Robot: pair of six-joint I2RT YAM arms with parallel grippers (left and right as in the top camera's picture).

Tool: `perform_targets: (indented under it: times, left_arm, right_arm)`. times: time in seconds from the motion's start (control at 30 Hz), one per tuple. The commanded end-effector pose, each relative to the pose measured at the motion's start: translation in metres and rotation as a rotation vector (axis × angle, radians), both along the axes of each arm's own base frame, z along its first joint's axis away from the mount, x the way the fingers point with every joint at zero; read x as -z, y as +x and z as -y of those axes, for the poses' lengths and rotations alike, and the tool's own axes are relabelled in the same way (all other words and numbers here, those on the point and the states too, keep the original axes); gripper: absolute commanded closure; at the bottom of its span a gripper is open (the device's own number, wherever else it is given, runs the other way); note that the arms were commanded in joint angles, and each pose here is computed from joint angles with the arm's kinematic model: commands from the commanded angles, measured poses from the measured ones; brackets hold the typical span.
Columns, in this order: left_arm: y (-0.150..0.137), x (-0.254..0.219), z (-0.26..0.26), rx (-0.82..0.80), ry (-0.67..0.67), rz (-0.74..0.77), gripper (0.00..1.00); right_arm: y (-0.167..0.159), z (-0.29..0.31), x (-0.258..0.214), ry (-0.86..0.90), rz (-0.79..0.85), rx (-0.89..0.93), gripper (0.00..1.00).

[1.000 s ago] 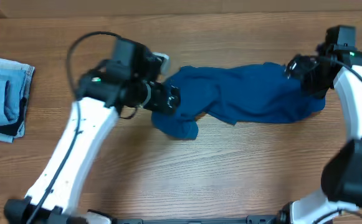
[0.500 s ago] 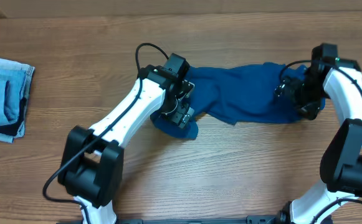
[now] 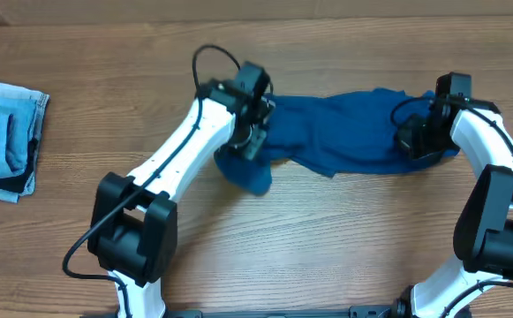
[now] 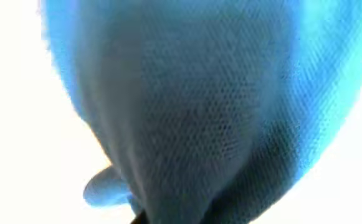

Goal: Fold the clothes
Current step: 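Grasp the shirt's left end with the left gripper and stretch it out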

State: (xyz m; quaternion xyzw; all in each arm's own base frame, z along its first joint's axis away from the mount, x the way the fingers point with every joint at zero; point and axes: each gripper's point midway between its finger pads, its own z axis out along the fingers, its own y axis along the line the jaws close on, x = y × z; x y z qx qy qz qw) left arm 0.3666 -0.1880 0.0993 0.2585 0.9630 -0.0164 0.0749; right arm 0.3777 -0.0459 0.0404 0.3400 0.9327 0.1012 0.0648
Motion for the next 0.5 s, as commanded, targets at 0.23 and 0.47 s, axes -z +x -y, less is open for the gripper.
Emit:
perform_targets:
  times: [0.23,0.47]
  left_arm:
    - [0.033,-0.208,-0.056,-0.195,-0.025,0.343,0.96]
    - [-0.001,-0.267,-0.084,-0.316,-0.059,0.454,0.96]
  right_arm:
    - [-0.006,0.012,-0.215,-0.193,0.492,-0.013,0.96]
    - [-0.043,0.018,-0.268,-0.29,0.615,0.031,0.96]
